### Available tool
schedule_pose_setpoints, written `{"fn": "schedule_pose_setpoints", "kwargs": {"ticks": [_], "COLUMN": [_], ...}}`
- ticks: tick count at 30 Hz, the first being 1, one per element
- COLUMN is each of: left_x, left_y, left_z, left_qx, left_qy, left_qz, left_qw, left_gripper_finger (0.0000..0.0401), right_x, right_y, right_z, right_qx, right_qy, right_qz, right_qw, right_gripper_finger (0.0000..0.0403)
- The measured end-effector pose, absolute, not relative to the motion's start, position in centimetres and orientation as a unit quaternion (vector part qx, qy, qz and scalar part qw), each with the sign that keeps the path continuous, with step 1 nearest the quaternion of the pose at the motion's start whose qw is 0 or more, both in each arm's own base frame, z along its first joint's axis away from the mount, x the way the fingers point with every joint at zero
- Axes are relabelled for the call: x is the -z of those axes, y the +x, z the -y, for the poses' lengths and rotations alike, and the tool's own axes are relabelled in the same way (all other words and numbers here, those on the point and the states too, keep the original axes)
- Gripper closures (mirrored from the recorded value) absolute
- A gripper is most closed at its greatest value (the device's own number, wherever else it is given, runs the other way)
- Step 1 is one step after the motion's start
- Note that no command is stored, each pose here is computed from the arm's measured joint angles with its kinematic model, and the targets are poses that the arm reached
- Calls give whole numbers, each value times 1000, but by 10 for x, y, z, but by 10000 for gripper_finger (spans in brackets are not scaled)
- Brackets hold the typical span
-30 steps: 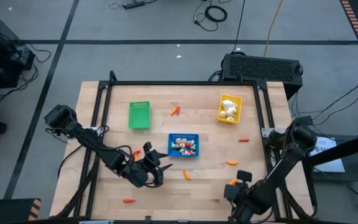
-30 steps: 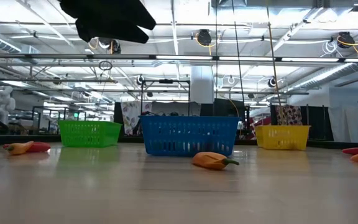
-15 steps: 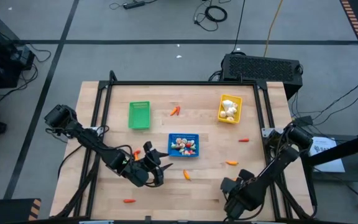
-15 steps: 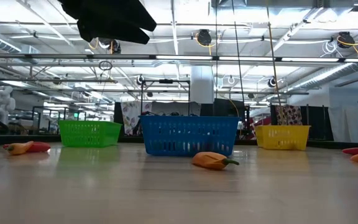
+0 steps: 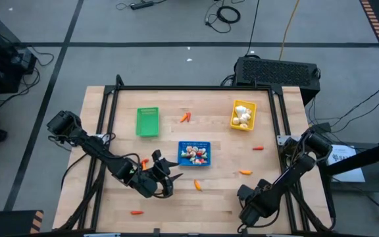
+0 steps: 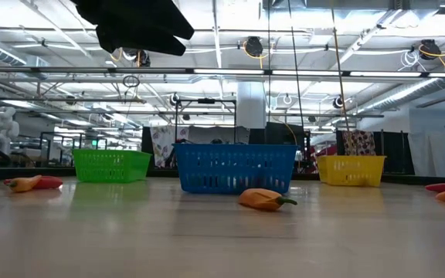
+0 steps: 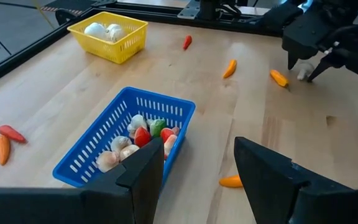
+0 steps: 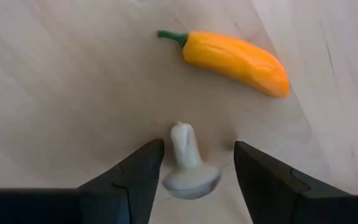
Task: Sort produce into baskets
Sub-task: Put the brown mushroom into the blue bin
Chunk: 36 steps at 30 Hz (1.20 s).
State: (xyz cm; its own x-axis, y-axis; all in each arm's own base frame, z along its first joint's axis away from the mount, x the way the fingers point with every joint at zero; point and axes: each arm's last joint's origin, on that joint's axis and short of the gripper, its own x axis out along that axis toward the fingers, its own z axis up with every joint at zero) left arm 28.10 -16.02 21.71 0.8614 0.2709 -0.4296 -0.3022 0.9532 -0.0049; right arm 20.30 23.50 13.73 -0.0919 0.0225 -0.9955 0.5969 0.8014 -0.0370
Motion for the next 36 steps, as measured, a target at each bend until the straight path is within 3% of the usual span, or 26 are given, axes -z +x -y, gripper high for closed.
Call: {"fn": "schedule_pose_setpoints", "kwargs": {"ticks": [4, 15, 22, 27, 31, 36], "left_x": [-217, -203, -216, -228, -230, -230], "left_y": [281, 263, 241, 233, 232, 234], "left_z": [160, 164, 157, 157, 156, 154], "left_qx": [-149, -141, -171, -204, -228, -232], "left_qy": [-35, 40, 21, 13, 23, 22], "left_qz": [-218, -297, -310, -268, -245, -245], "left_qw": [964, 944, 935, 942, 942, 941], "left_gripper_finger": [198, 198, 198, 198, 198, 198], "right_x": [-137, -150, -180, -202, -209, -215], "right_y": [202, 214, 238, 271, 311, 358], "right_z": [-234, -238, -237, -223, -190, -133], "right_qx": [242, 201, 179, 161, 158, 151], "right_qy": [228, 200, 170, 118, 79, 81], "right_qz": [-702, -704, -676, -603, -532, -476], "right_qw": [630, 651, 694, 772, 828, 862], "right_gripper_finger": [222, 328, 330, 330, 330, 330]}}
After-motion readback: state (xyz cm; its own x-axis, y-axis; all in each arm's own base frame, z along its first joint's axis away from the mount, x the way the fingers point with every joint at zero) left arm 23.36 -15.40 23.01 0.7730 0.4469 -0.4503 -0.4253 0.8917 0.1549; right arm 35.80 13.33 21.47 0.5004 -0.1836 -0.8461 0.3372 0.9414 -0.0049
